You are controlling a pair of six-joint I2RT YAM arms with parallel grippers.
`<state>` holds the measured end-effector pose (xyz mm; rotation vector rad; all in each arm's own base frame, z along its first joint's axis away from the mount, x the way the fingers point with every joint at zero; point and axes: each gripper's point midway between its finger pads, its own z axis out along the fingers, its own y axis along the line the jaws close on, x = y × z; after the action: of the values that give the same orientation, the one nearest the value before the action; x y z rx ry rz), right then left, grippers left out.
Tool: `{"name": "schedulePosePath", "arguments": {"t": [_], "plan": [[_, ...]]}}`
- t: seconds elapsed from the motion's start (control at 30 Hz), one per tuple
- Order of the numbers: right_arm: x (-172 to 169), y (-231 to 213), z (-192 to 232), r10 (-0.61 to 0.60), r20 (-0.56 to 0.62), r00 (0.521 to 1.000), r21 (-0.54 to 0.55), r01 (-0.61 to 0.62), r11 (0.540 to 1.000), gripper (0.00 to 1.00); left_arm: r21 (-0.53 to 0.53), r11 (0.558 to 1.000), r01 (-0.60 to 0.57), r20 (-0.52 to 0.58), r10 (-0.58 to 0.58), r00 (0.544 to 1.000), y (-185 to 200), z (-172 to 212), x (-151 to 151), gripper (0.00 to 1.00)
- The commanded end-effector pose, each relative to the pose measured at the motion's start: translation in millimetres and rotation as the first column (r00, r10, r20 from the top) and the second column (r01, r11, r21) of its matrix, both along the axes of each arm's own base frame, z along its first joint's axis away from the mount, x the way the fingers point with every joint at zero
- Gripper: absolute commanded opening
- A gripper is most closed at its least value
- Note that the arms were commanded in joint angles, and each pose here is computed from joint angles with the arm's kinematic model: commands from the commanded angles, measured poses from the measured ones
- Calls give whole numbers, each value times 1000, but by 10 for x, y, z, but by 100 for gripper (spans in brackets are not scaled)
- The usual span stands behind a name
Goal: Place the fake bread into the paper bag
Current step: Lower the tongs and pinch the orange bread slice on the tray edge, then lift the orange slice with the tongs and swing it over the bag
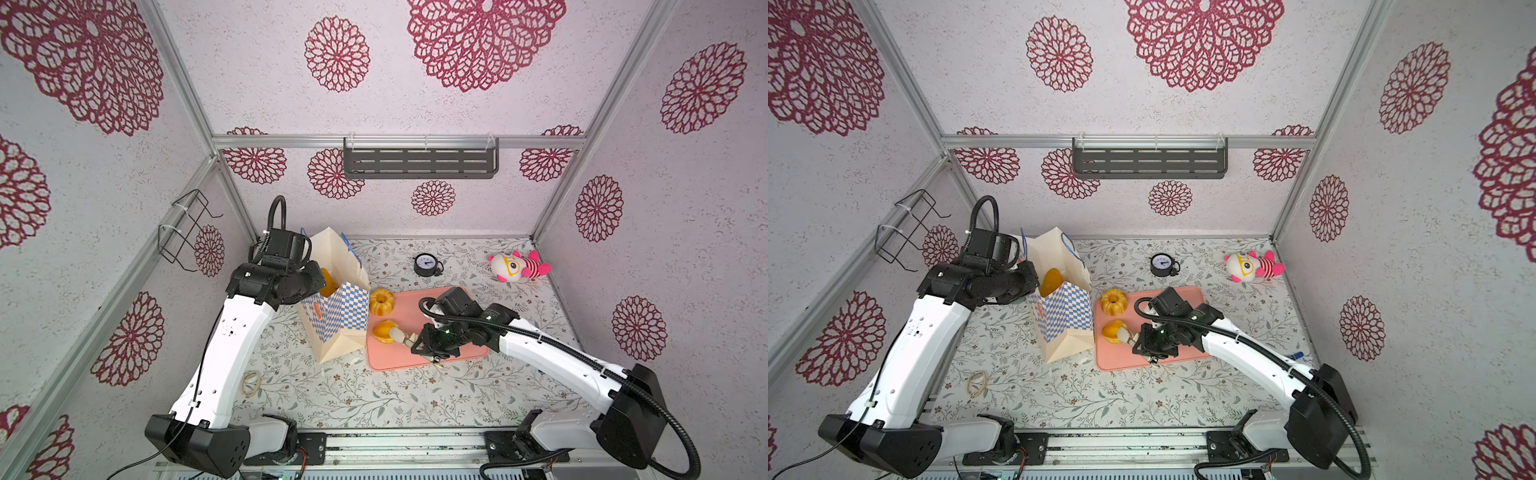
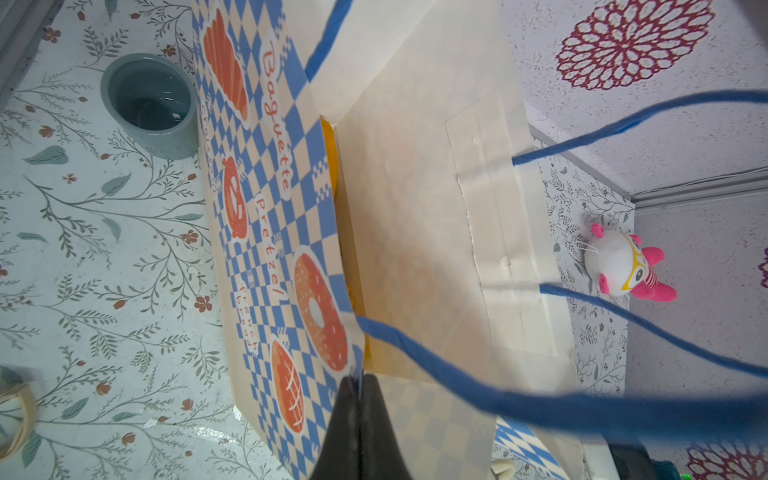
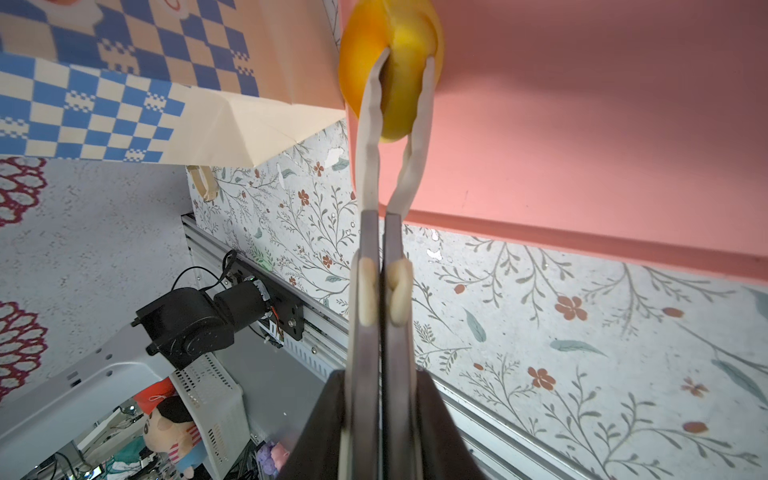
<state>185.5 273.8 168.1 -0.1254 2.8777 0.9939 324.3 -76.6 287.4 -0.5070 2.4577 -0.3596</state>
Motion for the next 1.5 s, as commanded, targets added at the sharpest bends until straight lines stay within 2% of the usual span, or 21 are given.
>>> {"name": "schedulePosePath", "arguments": {"t": [0.0, 0.27, 0.5, 0.73, 0.97, 1.23, 1.47], "plan": [[99, -155, 349, -33, 104, 994, 30, 30, 999, 0, -19, 1000, 4, 59, -3, 998, -32, 146, 124, 0], [364, -497, 891, -168, 242, 955, 102, 148, 984, 0, -21, 1000, 11, 57, -10, 998, -44, 151, 128, 0], [591, -523, 1513, -239, 376, 895, 197, 174, 965, 0, -23, 1000, 8, 63, -7, 998, -31, 143, 86, 0], [849, -149, 2488, -278, 504, 818, 400, 65, 914, 0, -36, 999, 11, 53, -9, 999, -48, 96, 58, 0], [810, 316, 3050, -213, 576, 789, 441, -80, 894, 0, -44, 999, -7, 57, 9, 998, -22, 107, 1, 0], [686, 744, 3161, -154, 573, 805, 480, -178, 859, 0, -47, 999, -23, 46, 25, 999, 2, 92, -64, 0], [721, 894, 2935, -107, 550, 828, 422, -166, 891, 0, -53, 998, -32, 47, 34, 998, 4, 87, -60, 0]]}}
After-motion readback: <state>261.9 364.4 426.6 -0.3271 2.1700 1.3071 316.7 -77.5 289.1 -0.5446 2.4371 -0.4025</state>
